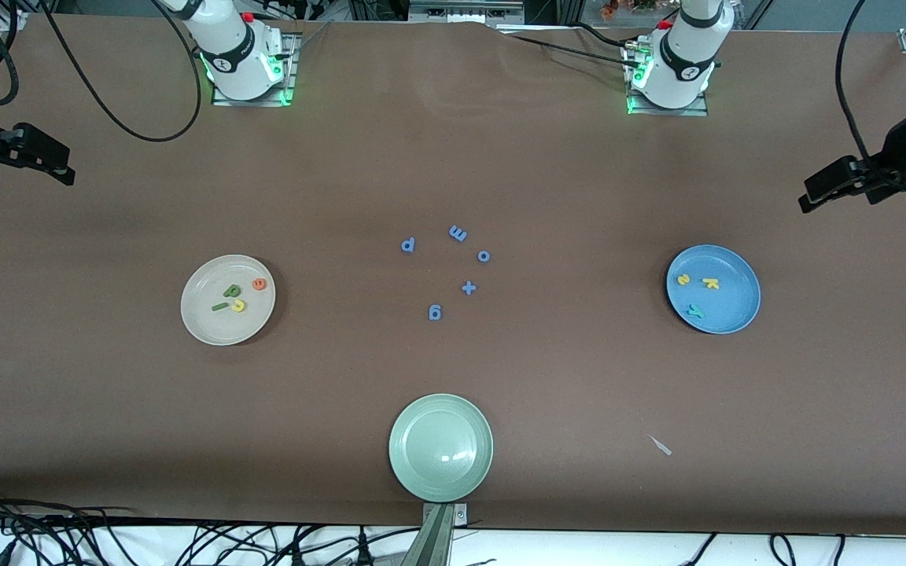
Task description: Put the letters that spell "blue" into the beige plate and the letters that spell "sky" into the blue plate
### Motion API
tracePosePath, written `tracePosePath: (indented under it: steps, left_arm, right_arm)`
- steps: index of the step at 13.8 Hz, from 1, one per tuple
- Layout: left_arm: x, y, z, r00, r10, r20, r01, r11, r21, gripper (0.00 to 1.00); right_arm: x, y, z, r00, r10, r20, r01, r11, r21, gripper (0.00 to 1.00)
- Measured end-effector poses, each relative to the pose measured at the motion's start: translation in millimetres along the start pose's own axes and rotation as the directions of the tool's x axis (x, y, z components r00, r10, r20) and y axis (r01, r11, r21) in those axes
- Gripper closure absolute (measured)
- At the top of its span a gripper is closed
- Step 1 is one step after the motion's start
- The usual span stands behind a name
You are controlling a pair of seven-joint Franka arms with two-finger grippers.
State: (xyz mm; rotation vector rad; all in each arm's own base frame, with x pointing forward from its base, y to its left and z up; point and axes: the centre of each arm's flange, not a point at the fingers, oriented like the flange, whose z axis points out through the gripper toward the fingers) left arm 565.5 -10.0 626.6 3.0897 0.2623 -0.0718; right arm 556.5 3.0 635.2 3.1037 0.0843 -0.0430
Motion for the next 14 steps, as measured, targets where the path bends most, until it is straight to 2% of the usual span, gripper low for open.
tracePosePath:
  steps: [4,7,14]
  left_arm:
    - [-5.0,2.5,5.6,1.000,0.018,0.015,-0.018,1.000,0.005,0.00]
    - [-6.2,1.6,6.6,0.999,0.028,0.019,-0.029,0.999,0.039,0.00]
    - [-15.5,-7.4,-6.5,0.999,0.048,0.013,-0.049,0.998,0.043,0.00]
  right_arm:
    - [0.0,0.0,0.1,1.000,0.000,0.000,0.000,1.000,0.000,0.00]
    - [0.0,0.0,0.1,1.000,0.000,0.000,0.000,1.000,0.000,0.00]
    - [0.1,0.0,0.1,1.000,0.000,0.000,0.000,1.000,0.000,0.00]
